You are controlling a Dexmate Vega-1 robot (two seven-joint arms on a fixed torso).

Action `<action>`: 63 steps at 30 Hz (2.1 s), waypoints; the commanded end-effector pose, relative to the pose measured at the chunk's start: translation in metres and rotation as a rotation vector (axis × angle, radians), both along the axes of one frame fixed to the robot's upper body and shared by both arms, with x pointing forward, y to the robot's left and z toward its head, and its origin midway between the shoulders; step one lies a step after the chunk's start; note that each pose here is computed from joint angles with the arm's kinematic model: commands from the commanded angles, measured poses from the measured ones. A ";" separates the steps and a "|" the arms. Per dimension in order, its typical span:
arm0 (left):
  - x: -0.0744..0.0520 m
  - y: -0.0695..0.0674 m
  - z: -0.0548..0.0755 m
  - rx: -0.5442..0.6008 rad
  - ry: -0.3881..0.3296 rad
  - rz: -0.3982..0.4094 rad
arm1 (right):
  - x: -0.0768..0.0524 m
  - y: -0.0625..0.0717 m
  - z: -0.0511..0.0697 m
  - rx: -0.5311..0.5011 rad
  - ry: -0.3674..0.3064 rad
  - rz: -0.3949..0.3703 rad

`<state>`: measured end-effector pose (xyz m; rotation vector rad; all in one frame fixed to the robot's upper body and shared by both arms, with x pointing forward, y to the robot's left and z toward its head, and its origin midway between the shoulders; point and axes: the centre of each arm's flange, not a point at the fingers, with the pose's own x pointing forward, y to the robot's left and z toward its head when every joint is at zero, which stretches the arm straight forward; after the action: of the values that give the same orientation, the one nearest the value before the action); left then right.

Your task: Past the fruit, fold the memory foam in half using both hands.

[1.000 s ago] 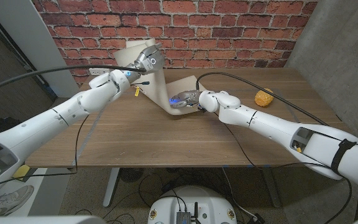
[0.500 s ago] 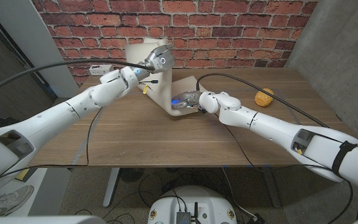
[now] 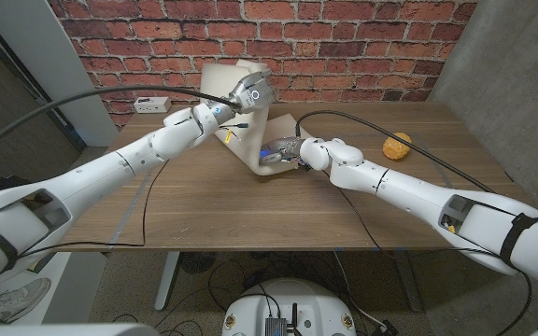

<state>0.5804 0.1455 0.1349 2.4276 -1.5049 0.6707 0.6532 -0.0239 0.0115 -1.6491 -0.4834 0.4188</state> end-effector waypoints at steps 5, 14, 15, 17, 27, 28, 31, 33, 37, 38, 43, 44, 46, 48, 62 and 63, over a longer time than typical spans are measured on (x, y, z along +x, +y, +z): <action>0.018 -0.017 -0.017 -0.078 0.024 -0.106 | 0.002 -0.001 0.001 0.007 0.004 -0.003; 0.031 -0.025 -0.029 -0.177 0.044 -0.169 | 0.004 -0.001 0.001 0.008 0.008 -0.005; 0.032 -0.027 -0.030 -0.193 0.052 -0.178 | 0.004 -0.001 0.001 0.009 0.009 -0.004; 0.035 -0.029 -0.032 -0.215 0.061 -0.196 | 0.005 0.000 0.001 0.006 0.009 -0.006; 0.049 -0.040 -0.040 -0.315 0.158 -0.301 | 0.004 -0.002 0.005 0.025 0.008 -0.003; 0.050 -0.041 -0.041 -0.323 0.168 -0.311 | 0.003 -0.003 0.006 0.032 0.009 -0.001; 0.054 -0.044 -0.045 -0.348 0.199 -0.337 | 0.003 -0.006 0.008 0.056 0.016 0.005; 0.056 -0.046 -0.047 -0.362 0.215 -0.357 | 0.003 -0.009 0.011 0.088 0.032 0.014; 0.059 -0.048 -0.050 -0.385 0.249 -0.391 | 0.005 -0.023 0.019 0.214 0.111 0.069; 0.059 -0.048 -0.050 -0.385 0.250 -0.391 | 0.005 -0.023 0.019 0.215 0.112 0.071; 0.059 -0.050 -0.050 -0.379 0.254 -0.410 | 0.010 -0.041 0.026 0.403 0.225 0.154; 0.059 -0.051 -0.049 -0.380 0.257 -0.413 | 0.010 -0.042 0.026 0.409 0.204 0.145; 0.058 -0.051 -0.049 -0.376 0.259 -0.418 | 0.006 -0.042 0.028 0.390 0.137 0.111; 0.057 -0.052 -0.049 -0.371 0.257 -0.421 | 0.004 -0.041 0.028 0.374 0.075 0.083; 0.055 -0.056 -0.051 -0.361 0.282 -0.440 | -0.010 -0.053 0.026 0.485 -0.262 -0.015; 0.055 -0.057 -0.051 -0.362 0.284 -0.442 | -0.011 -0.054 0.025 0.502 -0.295 -0.021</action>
<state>0.6357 0.0928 0.0867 1.7735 -1.5549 0.4674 0.6542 -0.0664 0.0356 -1.2928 -0.5881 0.2890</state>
